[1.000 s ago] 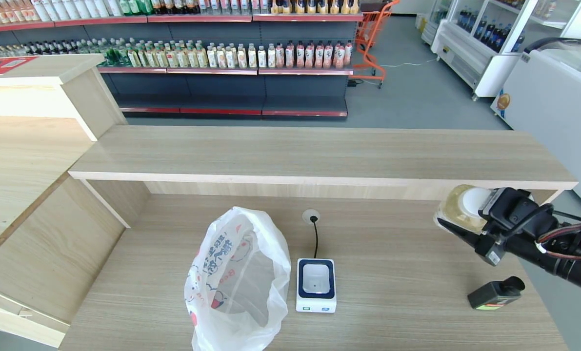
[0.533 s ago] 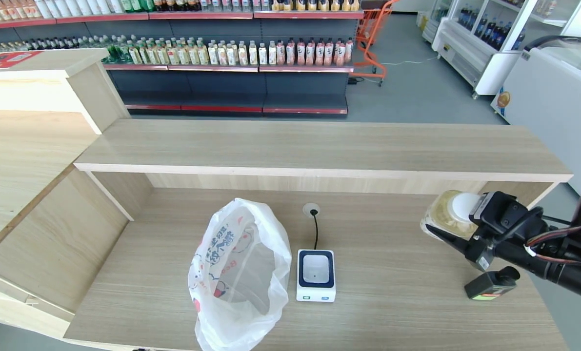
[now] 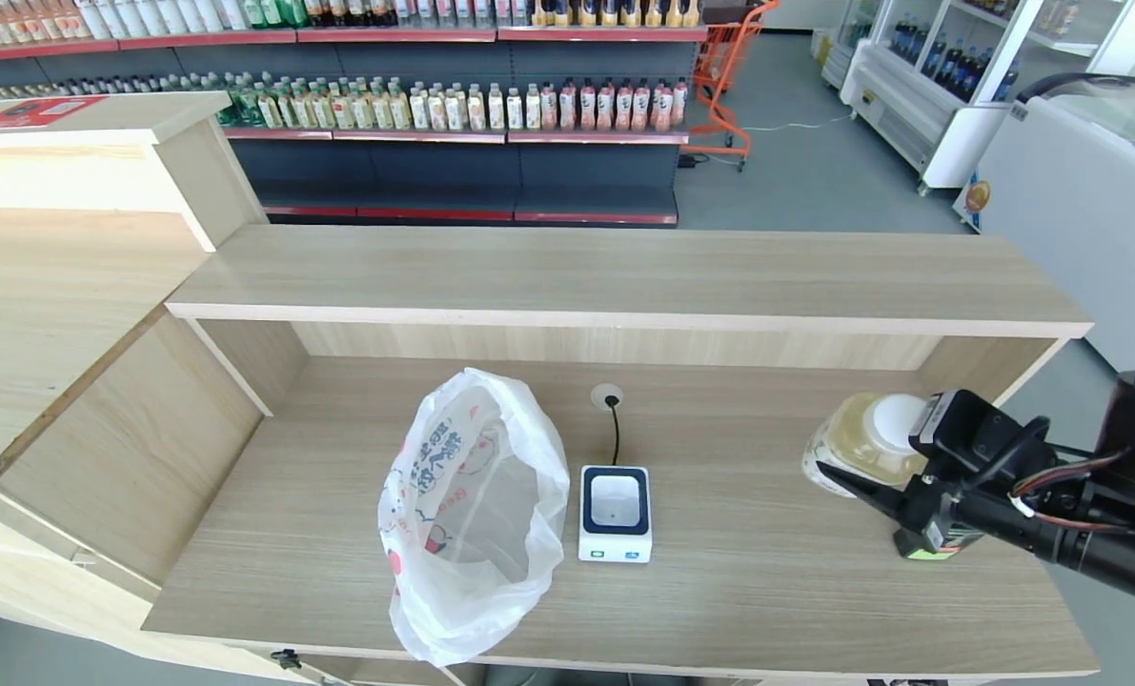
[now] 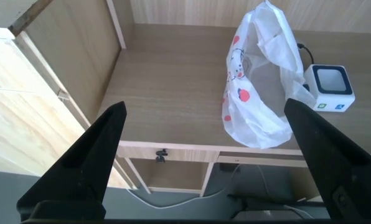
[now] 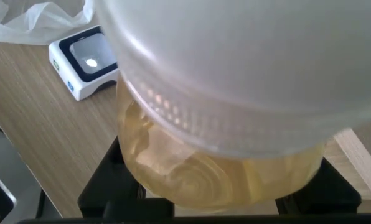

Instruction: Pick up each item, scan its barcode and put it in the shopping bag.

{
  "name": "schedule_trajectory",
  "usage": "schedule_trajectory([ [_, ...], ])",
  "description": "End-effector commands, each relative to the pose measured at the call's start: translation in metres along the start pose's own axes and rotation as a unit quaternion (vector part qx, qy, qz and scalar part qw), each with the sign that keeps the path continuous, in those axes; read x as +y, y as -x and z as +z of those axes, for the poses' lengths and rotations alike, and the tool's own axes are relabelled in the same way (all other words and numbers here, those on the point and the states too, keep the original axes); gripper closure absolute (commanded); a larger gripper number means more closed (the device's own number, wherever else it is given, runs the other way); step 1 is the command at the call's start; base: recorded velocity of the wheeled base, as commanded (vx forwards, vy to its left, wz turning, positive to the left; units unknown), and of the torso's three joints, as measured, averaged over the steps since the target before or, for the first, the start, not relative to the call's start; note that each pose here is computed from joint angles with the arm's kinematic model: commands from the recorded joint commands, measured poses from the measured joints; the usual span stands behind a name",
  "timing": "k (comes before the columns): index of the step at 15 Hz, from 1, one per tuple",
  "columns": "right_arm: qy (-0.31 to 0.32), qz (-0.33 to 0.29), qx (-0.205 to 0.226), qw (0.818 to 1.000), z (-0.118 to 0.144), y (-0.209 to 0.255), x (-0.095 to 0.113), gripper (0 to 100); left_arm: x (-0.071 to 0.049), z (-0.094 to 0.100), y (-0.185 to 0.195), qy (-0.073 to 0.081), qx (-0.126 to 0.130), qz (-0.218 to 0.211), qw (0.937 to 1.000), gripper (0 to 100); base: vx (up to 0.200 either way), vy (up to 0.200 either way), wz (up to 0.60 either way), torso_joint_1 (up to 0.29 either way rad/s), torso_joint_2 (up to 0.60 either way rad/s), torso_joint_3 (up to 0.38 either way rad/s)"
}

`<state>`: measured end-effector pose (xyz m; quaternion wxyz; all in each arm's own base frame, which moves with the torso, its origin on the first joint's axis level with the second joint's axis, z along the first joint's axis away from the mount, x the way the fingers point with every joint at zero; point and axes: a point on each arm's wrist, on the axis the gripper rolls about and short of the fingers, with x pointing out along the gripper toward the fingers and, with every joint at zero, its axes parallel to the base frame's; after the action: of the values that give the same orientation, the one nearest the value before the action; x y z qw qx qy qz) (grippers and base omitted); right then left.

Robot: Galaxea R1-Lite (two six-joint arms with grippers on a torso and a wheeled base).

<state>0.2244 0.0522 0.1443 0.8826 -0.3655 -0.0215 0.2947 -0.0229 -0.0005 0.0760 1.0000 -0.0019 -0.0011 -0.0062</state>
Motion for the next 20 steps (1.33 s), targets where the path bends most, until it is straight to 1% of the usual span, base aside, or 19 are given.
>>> schedule_trajectory([
  [1, -0.003, 0.013, -0.002, 1.000, -0.003, -0.005, 0.002, 100, 0.000, 0.000, 0.000, 0.001, 0.000, 0.000, 1.0000, 0, 0.000, 0.200, 0.00, -0.027, 0.00, 0.007],
  [5, -0.008, 0.042, -0.022, 0.999, -0.013, -0.022, 0.004, 100, 0.000, 0.000, 0.000, 0.001, 0.000, 0.000, 1.0000, 0, 0.000, 0.200, 0.00, 0.016, 0.01, 0.000],
  [11, -0.022, 0.113, -0.063, 0.991, -0.040, -0.046, 0.019, 100, 0.000, 0.000, 0.000, 0.000, 0.000, 0.000, 1.0000, 0, 0.000, 0.000, 0.00, 0.000, 0.00, 0.000],
  [13, -0.015, 0.117, -0.074, 0.990, -0.047, -0.054, 0.023, 100, 0.000, 0.000, 0.000, 0.000, 0.000, 0.000, 1.0000, 0, 0.000, 0.000, 0.00, 0.000, 0.00, 0.000],
  [14, -0.004, 0.124, -0.089, 0.988, -0.053, -0.060, 0.028, 100, 0.000, 0.000, 0.000, 0.000, 0.000, 0.000, 1.0000, 0, 0.000, 0.000, 0.00, 0.000, 0.00, 0.000],
  [15, 0.006, 0.138, -0.099, 0.985, -0.061, -0.064, 0.034, 100, 0.000, 0.000, 0.000, 0.000, 0.000, 0.000, 1.0000, 0, 0.000, 0.000, 0.00, 0.000, 0.00, 0.000],
  [17, 0.026, 0.164, -0.105, 0.981, -0.073, -0.066, 0.047, 100, 0.000, 0.000, 0.000, 0.000, 0.000, 0.000, 1.0000, 0, 0.000, 0.000, 0.00, 0.000, 0.00, 0.000],
  [18, 0.037, 0.173, -0.117, 0.977, -0.079, -0.074, 0.048, 100, 0.000, 0.000, 0.000, 0.000, 0.000, 0.000, 1.0000, 0, 0.000, 0.000, 0.00, 0.000, 0.00, 0.000],
  [20, 0.061, 0.175, -0.138, 0.973, -0.091, -0.091, 0.042, 100, 0.000, 0.000, 0.000, 0.000, 0.000, 0.000, 1.0000, 0, 0.000, 0.000, 0.00, 0.000, 0.00, 0.000],
])
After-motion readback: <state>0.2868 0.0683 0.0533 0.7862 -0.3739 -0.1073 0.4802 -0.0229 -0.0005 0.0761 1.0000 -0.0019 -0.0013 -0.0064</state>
